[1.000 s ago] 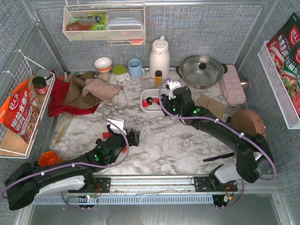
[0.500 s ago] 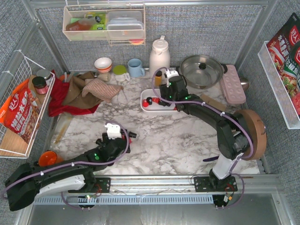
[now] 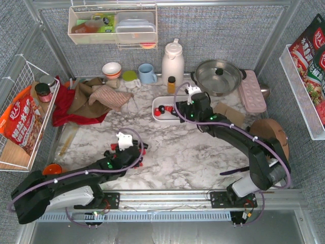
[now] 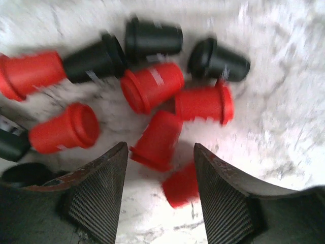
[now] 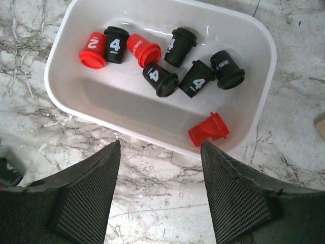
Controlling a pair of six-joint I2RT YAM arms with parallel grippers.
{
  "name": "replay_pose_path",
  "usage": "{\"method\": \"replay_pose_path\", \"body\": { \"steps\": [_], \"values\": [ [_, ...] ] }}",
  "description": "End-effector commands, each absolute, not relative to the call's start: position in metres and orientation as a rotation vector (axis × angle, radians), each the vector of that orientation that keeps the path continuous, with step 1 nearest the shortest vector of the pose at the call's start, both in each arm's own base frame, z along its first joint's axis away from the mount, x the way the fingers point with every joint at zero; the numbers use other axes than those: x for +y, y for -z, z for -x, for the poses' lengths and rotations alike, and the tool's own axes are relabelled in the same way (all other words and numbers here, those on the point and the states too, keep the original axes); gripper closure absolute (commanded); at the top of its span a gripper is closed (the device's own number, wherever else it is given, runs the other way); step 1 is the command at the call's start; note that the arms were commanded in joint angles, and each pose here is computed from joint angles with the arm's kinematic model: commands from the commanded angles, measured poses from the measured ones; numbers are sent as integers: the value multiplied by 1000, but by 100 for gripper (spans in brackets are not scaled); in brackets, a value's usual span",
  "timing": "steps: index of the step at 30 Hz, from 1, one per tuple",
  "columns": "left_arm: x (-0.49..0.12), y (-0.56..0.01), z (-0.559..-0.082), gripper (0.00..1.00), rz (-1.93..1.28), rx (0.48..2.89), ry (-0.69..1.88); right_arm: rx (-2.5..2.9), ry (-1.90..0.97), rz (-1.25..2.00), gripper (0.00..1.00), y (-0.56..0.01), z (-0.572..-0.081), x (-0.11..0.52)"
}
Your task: Mix the coffee capsules in the storage basket
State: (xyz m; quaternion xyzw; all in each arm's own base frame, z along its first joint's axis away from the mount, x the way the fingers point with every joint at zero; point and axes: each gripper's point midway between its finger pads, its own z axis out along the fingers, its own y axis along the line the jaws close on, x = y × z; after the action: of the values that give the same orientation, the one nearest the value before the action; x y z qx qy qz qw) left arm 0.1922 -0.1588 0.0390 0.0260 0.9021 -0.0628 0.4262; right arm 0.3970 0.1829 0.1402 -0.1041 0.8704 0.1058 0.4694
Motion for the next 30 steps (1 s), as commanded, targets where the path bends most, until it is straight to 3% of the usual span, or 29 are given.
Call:
{"method": "replay_pose_path", "body": {
  "steps": [1, 5, 20, 30],
  "values": [
    [-173, -23, -177, 39, -121, 2369, 242, 2123, -316, 249, 32, -142, -386, 186],
    [-180, -27, -176, 43, -133, 2403, 246, 2125, -316, 255, 32, -143, -377, 182],
    [-178, -34, -179, 40, -124, 2446, 151, 2116, -316, 264, 32, -139, -361, 174],
    [-180, -18, -179, 43, -122, 2465, 153, 2112, -336, 265, 32, -141, -358, 176]
  ]
}}
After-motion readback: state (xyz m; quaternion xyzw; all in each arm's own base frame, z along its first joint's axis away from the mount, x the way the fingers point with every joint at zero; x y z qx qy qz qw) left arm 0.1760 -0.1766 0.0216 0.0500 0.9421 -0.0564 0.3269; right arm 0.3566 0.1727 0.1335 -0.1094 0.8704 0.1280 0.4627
